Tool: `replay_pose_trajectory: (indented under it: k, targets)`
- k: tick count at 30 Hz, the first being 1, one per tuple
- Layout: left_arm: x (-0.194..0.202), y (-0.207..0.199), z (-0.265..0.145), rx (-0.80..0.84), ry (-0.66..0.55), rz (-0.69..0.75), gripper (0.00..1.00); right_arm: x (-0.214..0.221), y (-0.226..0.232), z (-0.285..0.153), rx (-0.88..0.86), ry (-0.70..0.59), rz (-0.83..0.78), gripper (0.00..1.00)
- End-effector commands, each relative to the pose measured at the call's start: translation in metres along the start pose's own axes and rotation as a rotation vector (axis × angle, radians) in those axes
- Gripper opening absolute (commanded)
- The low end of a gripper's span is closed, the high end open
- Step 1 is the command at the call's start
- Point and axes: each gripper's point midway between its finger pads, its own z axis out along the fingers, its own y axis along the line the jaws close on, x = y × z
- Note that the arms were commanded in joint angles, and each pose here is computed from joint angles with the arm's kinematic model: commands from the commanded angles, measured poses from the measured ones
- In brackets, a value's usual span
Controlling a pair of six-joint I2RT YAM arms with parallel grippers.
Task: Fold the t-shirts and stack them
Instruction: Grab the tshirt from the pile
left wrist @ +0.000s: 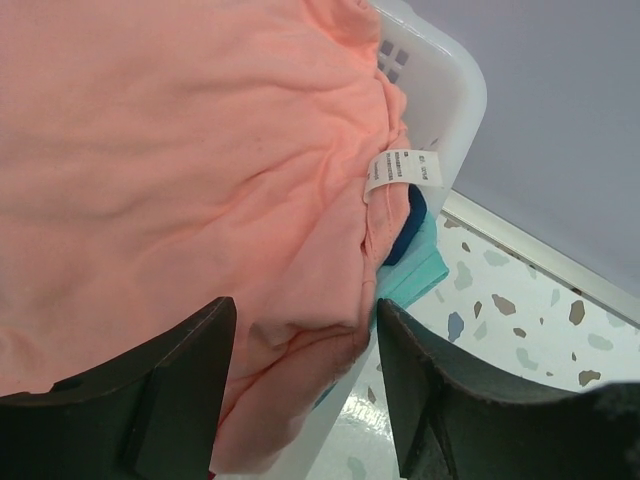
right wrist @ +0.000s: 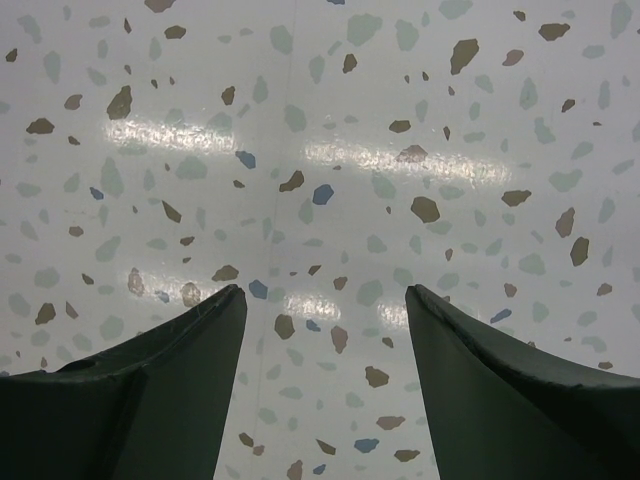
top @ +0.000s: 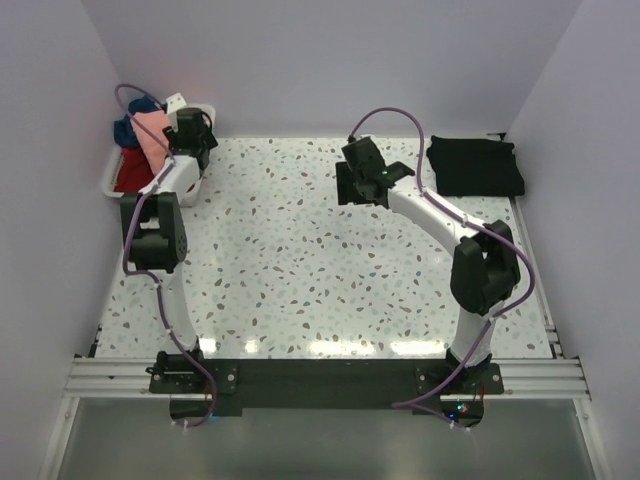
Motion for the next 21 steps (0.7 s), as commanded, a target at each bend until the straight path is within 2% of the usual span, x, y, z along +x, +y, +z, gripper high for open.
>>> replay_pose_trajectory:
  k: [1, 3, 8, 15, 18, 19, 21]
  targets:
    - [-0.046, -0.004, -0.015, 0.02, -0.111, -0.074, 0.64, -0.012, 0.003, -0.006, -0.002, -0.028, -0.002, 0.69]
    - [-0.044, -0.003, -0.014, 0.013, -0.11, -0.071, 0.63, -0.012, 0.003, -0.006, -0.002, -0.025, -0.002, 0.69]
    - [-0.046, 0.009, -0.017, -0.043, -0.134, -0.089, 0.55, -0.009, 0.002, -0.005, 0.003, -0.016, -0.007, 0.68]
    - [-0.047, 0.014, -0.017, -0.063, -0.144, -0.095, 0.51, -0.009, 0.001, -0.005, 0.004, -0.013, -0.011, 0.68]
    - [-0.045, 0.013, -0.015, -0.057, -0.139, -0.097, 0.41, -0.009, 0.002, -0.005, 0.007, -0.012, -0.013, 0.68]
    - [-0.042, 0.012, -0.014, -0.049, -0.133, -0.096, 0.35, -0.008, 0.001, -0.005, 0.009, -0.01, -0.012, 0.68]
    - [-0.04, 0.008, -0.011, -0.036, -0.125, -0.092, 0.31, -0.009, 0.0, -0.006, 0.01, -0.01, -0.014, 0.68]
